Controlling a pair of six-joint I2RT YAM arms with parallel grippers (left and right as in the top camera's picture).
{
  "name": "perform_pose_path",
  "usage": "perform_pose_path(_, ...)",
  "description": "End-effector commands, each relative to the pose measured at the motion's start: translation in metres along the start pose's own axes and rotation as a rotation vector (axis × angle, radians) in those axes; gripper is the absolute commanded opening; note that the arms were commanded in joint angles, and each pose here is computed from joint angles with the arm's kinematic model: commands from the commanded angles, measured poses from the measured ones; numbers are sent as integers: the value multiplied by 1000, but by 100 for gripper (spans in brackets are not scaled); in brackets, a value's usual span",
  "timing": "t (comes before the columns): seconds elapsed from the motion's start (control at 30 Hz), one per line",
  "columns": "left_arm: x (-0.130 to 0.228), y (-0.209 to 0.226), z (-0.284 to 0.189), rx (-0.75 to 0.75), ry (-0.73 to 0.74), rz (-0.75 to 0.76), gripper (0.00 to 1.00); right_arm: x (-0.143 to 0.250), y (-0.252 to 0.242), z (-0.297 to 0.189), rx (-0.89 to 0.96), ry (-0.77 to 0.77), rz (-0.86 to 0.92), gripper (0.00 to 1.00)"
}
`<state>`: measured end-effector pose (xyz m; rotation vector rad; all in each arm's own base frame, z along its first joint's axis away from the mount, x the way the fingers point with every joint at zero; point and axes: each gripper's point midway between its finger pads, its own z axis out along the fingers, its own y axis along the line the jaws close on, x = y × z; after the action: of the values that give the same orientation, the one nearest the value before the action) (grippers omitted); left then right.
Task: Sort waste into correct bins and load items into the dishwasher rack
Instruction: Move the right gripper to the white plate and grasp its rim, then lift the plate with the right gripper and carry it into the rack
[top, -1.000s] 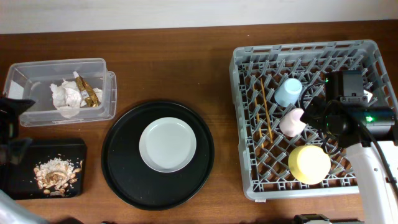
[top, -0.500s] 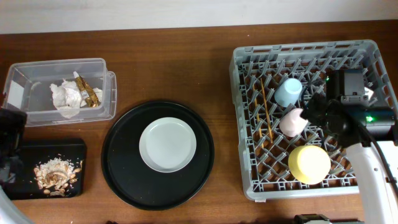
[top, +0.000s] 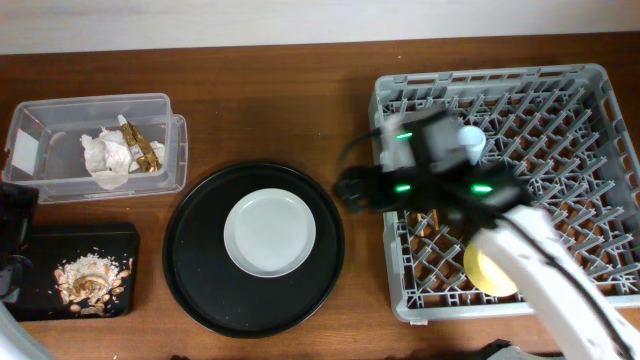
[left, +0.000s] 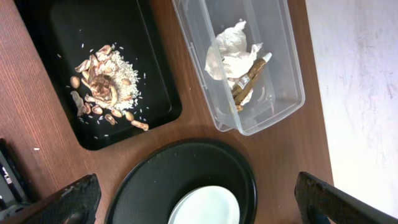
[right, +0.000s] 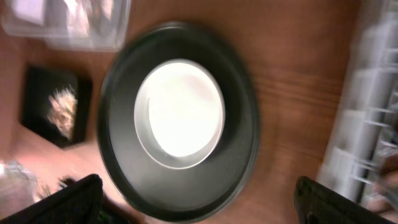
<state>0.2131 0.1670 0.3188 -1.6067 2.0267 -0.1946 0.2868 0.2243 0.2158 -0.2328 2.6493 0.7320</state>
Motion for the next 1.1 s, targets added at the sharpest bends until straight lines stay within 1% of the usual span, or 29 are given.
perform_pose_path(0.0, 0, 1, 1, -11, -3, -7, 99, 22, 13, 66, 97, 99, -123, 98)
perform_pose_path(0.07, 0, 1, 1, -11, -3, -7, 99, 36, 13, 107, 144, 152, -165, 99)
perform_pose_path(0.13, 0, 1, 1, -11, -3, -7, 99, 46, 7, 134, 187, 181, -127, 100)
perform_pose_path(0.17, 0, 1, 1, -11, -3, -7, 99, 50, -1, 146, 226, 192, -86, 93)
perform_pose_path(0.27, 0, 1, 1, -11, -3, -7, 99, 59, -24, 165, 314, 224, -53, 89)
perform_pose_path(0.33, 0, 1, 1, -11, -3, -7, 99, 62, -28, 170, 324, 239, -48, 85)
perform_pose_path(0.4, 0, 1, 1, -11, -3, -7, 99, 63, -31, 175, 328, 243, -47, 76)
perform_pose_path(0.47, 0, 1, 1, -11, -3, -7, 99, 64, -31, 178, 328, 242, -40, 64)
perform_pose_path(0.5, 0, 1, 1, -11, -3, -7, 99, 64, -31, 180, 330, 241, -25, 61)
perform_pose_path(0.53, 0, 1, 1, -11, -3, -7, 99, 64, -32, 184, 334, 233, 15, 47)
perform_pose_path(0.57, 0, 1, 1, -11, -3, -7, 99, 65, -32, 188, 335, 232, 26, 44)
perform_pose_path(0.73, 0, 1, 1, -11, -3, -7, 99, 77, -38, 204, 355, 259, 40, 44)
perform_pose_path(0.83, 0, 1, 1, -11, -3, -7, 99, 79, -41, 207, 367, 266, 49, 42)
perform_pose_path(0.87, 0, 1, 1, -11, -3, -7, 99, 79, -41, 207, 366, 266, 49, 37)
perform_pose_path(0.9, 0, 1, 1, -11, -3, -7, 99, 79, -41, 207, 366, 266, 50, 27)
perform_pose_path(0.97, 0, 1, 1, -11, -3, -7, 99, 80, -40, 207, 359, 272, 51, 11)
perform_pose_path(1.0, 0, 1, 1, -11, -3, -7, 99, 80, -38, 206, 348, 276, 54, 6)
perform_pose_path(1.07, 0, 1, 1, -11, -3, -7, 99, 76, -33, 203, 334, 269, 56, 4)
